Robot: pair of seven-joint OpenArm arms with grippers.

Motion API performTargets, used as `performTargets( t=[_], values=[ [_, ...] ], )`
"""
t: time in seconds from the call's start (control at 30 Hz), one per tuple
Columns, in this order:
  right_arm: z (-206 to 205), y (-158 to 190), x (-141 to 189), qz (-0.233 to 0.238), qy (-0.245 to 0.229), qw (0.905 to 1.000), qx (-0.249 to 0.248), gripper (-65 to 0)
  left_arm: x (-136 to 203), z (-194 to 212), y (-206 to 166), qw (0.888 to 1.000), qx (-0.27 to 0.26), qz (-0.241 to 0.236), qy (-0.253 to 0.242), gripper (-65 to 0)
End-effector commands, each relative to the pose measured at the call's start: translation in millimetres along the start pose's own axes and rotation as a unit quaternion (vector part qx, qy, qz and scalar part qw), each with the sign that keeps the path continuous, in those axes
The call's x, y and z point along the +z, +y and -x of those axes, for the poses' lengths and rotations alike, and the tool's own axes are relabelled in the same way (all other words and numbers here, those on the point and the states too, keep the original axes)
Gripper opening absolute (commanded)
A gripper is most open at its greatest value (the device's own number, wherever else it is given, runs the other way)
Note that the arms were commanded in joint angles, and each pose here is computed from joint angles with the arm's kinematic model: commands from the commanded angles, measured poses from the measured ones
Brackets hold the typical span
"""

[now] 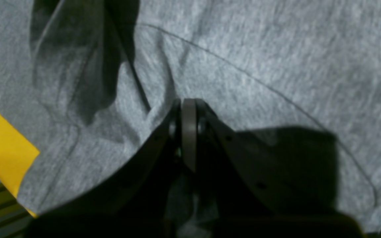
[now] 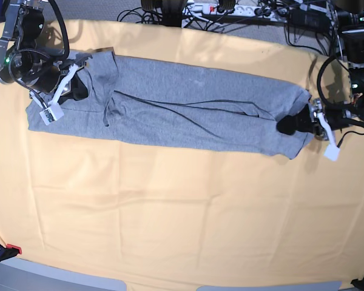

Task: Layout the t-shirt on the table in an organized manner, then fold the t-shirt properly
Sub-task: 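Grasp the strip end with the left gripper, holding the other end with the right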

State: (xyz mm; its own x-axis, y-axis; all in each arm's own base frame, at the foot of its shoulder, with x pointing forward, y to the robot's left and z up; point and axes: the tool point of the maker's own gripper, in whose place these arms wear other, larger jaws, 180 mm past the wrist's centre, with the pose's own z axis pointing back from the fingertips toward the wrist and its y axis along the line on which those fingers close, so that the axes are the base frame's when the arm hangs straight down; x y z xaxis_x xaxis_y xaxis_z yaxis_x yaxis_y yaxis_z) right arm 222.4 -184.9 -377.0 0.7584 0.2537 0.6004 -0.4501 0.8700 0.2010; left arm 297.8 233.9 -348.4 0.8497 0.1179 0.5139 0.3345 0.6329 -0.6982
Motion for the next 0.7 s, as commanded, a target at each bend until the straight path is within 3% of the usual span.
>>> performTargets(
  t=[0.0,0.2,0.67],
  values=[
    [-4,-3,4,0.005,-0.003,0.9999,0.009,-65.0,18,-17,3,1.0,-0.014,-0.017,-0.014,-31.7],
    [-5,-3,4,0.004,-0.004,0.9999,0.009,-65.0,32,-20,8,0.999,-0.018,-0.033,-0.015,-31.7],
    [-7,0,4,-0.005,-0.012,0.9999,0.005,-65.0,0,-4,-6,1.0,0.007,0.017,-0.023,-30.4]
  ],
)
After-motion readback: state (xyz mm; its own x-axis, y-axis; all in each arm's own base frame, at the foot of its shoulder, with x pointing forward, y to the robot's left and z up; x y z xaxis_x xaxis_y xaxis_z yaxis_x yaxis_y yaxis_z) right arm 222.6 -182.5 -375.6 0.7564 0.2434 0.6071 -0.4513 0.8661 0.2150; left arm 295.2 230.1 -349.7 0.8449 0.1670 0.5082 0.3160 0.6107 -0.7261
